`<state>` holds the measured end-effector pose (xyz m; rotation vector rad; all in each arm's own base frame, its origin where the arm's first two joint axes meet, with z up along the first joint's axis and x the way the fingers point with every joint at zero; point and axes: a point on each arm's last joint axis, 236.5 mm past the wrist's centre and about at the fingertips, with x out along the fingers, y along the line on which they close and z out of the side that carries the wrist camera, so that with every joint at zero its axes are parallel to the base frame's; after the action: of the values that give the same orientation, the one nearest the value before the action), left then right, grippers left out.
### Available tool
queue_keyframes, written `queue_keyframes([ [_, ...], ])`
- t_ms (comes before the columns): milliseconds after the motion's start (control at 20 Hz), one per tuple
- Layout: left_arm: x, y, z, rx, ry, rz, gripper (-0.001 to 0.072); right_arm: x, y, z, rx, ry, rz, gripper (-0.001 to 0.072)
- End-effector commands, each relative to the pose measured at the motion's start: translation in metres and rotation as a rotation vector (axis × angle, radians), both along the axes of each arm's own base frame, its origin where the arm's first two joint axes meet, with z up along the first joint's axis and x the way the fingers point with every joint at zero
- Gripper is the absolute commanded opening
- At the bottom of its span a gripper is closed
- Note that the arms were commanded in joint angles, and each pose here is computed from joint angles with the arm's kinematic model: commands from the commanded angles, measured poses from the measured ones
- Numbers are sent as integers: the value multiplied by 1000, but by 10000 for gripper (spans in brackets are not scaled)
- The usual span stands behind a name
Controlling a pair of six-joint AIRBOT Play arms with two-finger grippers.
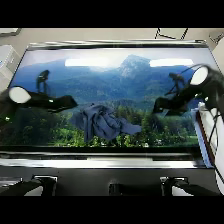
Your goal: Fold the clothes and pants, and hang the long-sleeved shirts on hangers.
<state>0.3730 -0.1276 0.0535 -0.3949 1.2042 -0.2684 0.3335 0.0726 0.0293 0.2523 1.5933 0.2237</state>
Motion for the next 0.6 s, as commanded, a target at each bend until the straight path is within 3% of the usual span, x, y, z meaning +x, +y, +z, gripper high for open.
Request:
queue_keyframes([
  [0,-18,73,-27,48,131,67,711,-31,28,-43,123,131,-34,713],
  [250,-47,79,-120,-138,361,239,710,-56,36,-62,158,219,-50,713],
  [400,-34,52,-136,-302,336,267,710,-52,37,-62,160,205,-57,712],
  [550,-13,37,-142,-360,290,305,708,-47,36,-64,158,185,-66,711],
])
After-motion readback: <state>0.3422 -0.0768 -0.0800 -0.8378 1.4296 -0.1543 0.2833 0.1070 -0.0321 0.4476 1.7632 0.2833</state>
